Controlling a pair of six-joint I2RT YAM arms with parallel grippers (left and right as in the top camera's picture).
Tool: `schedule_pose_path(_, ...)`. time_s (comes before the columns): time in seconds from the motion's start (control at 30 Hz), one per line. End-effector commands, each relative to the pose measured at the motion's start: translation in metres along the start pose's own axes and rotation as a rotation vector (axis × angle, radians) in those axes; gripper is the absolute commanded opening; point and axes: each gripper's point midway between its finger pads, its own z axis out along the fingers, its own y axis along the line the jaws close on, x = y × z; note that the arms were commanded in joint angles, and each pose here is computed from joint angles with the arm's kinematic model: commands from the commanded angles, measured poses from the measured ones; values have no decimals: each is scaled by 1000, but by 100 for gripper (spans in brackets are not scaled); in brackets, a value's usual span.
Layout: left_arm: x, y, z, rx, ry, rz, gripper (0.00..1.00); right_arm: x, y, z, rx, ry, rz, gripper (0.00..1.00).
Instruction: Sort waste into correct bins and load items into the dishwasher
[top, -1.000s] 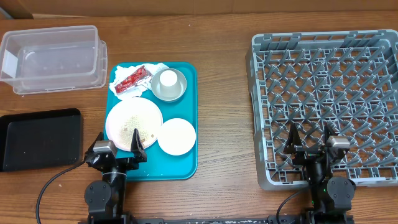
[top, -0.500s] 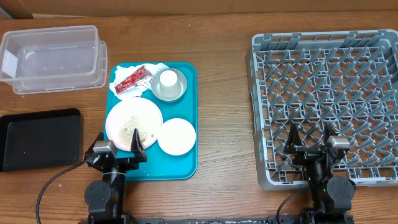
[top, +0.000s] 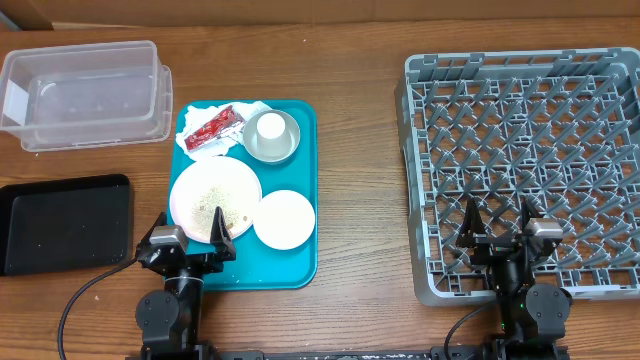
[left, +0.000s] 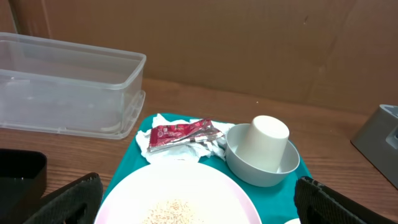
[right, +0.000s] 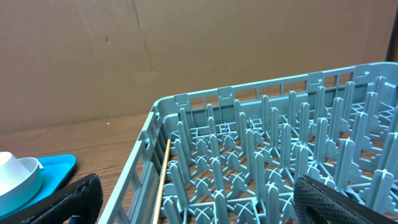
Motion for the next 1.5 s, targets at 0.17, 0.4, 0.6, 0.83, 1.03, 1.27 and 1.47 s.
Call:
schedule_pose_path(0.17, 0, 1, 0, -7, -7, 23, 100, 0, -3, 0, 13, -10, -7, 100)
schedule_pose_path(0.4, 0, 1, 0, -7, -7, 23, 100, 0, -3, 0, 13, -10, -7, 100)
schedule_pose_path(0.6, 0, 1, 0, -7, -7, 23, 100, 0, -3, 0, 13, -10, -7, 100)
schedule_pose_path(0.83, 0, 1, 0, -7, -7, 23, 100, 0, -3, 0, 13, -10, -7, 100)
schedule_pose_path(1.03, -3, 0, 0, -1, -16, 19, 100, 0, -3, 0, 13, -10, -7, 100)
schedule_pose_path(1.27, 4, -65, -13, 368, 118, -429, 100, 0, -3, 0, 13, -10, -7, 100)
schedule_pose_path(1.47, 10, -97, -31, 545, 284, -689, 100, 0, -3, 0, 13, -10, -7, 100)
